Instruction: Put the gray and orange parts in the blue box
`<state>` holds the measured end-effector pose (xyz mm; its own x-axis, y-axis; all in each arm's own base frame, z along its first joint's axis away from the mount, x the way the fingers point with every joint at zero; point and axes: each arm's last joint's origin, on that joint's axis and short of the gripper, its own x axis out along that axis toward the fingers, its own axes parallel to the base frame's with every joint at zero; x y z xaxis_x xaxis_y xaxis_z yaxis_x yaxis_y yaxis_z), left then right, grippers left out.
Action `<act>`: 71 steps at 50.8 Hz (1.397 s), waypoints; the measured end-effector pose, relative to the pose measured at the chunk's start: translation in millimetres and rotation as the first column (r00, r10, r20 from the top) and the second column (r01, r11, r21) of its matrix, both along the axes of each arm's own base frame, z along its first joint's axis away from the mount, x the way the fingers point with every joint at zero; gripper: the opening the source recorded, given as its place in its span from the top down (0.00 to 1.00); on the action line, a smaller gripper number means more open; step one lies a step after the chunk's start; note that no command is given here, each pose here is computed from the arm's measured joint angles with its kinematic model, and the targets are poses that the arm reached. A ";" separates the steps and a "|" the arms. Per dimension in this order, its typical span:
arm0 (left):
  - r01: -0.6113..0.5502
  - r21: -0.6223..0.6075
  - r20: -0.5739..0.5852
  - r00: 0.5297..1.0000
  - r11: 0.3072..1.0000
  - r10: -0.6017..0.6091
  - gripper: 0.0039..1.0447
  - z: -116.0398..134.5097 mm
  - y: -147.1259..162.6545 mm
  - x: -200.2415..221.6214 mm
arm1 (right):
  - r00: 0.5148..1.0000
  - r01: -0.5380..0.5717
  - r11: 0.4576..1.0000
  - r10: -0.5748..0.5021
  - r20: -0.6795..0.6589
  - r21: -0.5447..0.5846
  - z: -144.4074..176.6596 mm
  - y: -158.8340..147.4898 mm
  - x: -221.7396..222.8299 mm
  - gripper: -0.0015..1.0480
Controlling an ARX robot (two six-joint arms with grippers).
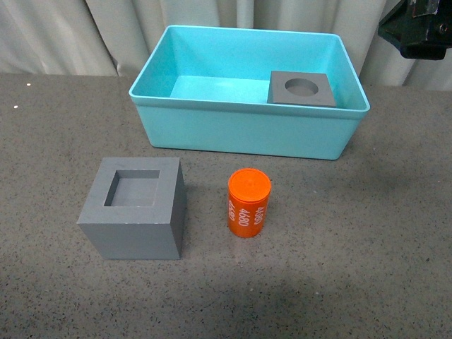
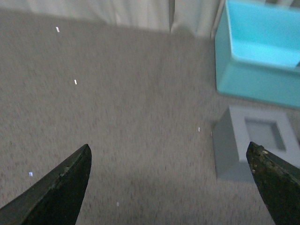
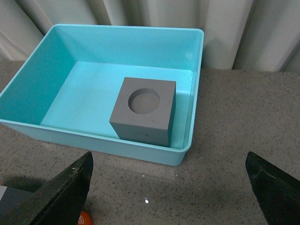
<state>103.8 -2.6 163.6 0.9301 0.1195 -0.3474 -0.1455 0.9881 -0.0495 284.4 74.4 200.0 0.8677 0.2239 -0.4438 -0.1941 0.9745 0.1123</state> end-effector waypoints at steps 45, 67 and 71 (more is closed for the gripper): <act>0.155 -0.252 -0.398 0.883 0.955 -0.248 0.06 -27.8 -54.8 157.7 | 1.000 -0.002 1.000 0.002 0.002 0.000 0.3 0.5 -0.3 0.09; 0.143 -0.190 -0.506 0.833 0.971 -0.221 0.19 -55.3 -69.9 182.7 | 1.000 -0.002 1.000 0.002 0.001 0.000 0.3 0.5 -0.3 0.09; 0.135 -0.175 -0.525 0.825 0.975 -0.208 0.33 -58.1 -70.0 184.3 | 1.000 -0.002 1.000 0.002 0.002 0.000 0.3 0.5 -0.3 0.09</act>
<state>288.1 -72.6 105.4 0.5931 -0.1026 -0.7985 -0.0135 0.9904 -0.1373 284.1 74.9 200.2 0.8679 0.2257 -0.4425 -0.1963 0.9741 0.1120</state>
